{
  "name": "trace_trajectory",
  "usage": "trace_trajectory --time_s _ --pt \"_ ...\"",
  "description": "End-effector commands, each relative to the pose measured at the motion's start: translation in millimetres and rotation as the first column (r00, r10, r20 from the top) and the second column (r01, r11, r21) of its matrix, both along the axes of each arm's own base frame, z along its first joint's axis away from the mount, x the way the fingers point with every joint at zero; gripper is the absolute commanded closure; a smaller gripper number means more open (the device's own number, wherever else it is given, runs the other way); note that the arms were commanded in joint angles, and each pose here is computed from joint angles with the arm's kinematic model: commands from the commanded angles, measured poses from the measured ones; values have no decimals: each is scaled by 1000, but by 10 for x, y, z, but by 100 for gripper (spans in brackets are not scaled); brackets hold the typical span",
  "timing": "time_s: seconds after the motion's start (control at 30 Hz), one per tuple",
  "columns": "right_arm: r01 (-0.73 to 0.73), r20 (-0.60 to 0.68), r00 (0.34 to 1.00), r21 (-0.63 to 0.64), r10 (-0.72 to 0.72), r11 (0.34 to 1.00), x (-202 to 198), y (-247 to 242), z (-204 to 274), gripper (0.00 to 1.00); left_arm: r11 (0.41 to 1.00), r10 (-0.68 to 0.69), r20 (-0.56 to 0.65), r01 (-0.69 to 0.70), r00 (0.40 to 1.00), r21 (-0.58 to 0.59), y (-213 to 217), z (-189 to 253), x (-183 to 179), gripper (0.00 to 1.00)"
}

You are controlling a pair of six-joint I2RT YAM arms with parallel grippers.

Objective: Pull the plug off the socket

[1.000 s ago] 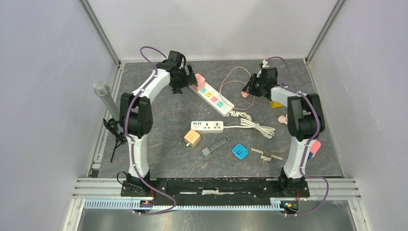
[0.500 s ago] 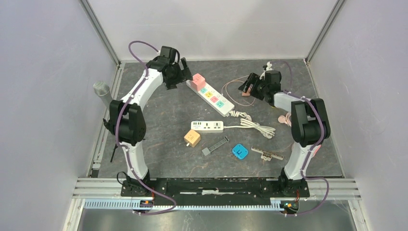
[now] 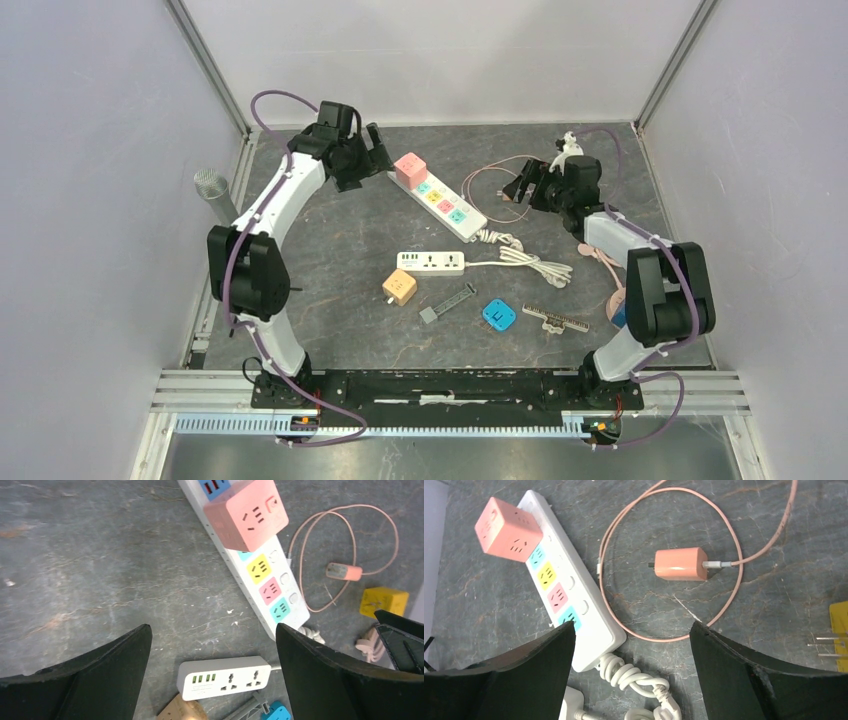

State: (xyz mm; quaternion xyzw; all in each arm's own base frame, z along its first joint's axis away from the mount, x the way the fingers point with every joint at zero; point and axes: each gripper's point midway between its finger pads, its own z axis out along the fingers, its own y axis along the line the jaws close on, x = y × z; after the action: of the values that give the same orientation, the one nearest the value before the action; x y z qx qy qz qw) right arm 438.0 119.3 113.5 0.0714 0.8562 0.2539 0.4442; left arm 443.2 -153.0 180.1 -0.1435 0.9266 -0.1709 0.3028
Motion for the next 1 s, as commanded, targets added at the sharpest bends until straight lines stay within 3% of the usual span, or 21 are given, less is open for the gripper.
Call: trace_trajectory --time_s 0.0,0.23,0.33,0.43,0.6,0.87,0.97 --pt "-102 160 981 -49 108 994 34 88 415 12 979 -64 55 74 996 -192 -319 156 68 0" --pt "-249 263 933 -13 243 968 214 354 648 12 956 75 41 -60 996 -288 -514 169 421 0" --pt "-238 232 942 -39 241 970 305 393 562 12 966 189 1 -185 982 -181 -536 119 506 0" --pt "-197 190 959 -77 209 977 372 368 436 12 937 339 -30 -341 940 -81 -454 34 639 0" --pt "-156 43 986 -69 159 985 372 340 191 13 930 355 -64 -359 933 -80 -616 -139 950 0" --pt "-147 14 988 -130 151 980 384 273 160 13 921 383 3 -382 924 78 -534 -361 969 0" --pt "-149 20 988 -134 153 980 403 280 184 13 931 360 -5 -359 933 74 -605 -514 1030 0"
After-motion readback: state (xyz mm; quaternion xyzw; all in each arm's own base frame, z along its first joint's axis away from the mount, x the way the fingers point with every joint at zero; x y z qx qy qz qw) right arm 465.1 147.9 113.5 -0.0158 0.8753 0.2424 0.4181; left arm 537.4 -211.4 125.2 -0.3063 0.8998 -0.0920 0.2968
